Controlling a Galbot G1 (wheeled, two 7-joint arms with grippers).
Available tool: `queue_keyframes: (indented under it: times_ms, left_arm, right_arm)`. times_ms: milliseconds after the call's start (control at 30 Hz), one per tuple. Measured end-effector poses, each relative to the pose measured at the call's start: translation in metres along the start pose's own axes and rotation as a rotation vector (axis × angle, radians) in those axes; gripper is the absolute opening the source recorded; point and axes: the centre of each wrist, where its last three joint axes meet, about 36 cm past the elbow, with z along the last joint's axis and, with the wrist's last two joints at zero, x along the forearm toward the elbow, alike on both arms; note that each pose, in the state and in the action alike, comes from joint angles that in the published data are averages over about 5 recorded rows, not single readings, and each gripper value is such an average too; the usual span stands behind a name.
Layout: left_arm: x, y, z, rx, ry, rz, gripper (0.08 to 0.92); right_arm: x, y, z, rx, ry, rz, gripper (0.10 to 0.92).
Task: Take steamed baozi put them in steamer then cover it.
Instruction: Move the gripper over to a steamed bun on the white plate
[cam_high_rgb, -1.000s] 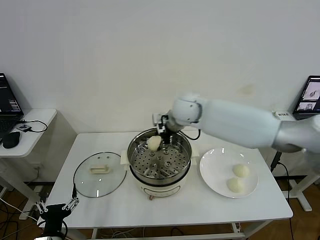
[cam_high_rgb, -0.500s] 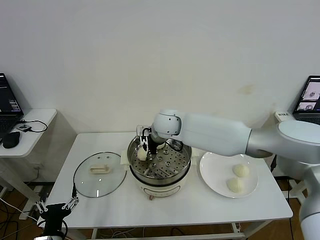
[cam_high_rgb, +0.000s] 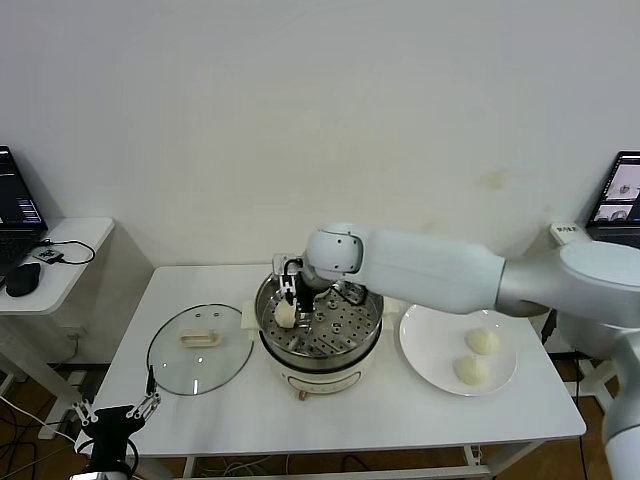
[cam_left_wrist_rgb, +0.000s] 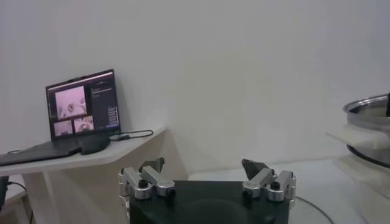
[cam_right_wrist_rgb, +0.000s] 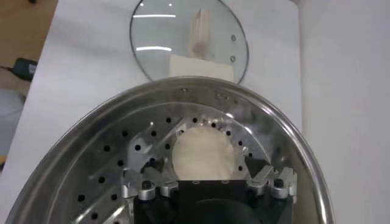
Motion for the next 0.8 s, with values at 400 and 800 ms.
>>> queue_keyframes:
  times_ms: [400, 800]
  left_arm:
    - [-0.003, -0.001, -0.003, -0.003, -0.001, 0.013, 0.823]
    - [-0.003, 0.0, 0.003, -0.016, 0.014, 0.024, 0.823]
  right_arm:
    - [0.103, 0.006, 0.079, 0.072, 0.022, -0.012, 0.823]
    - [0.142, 0.064, 0.199, 0.056, 0.131, -0.027, 0.823]
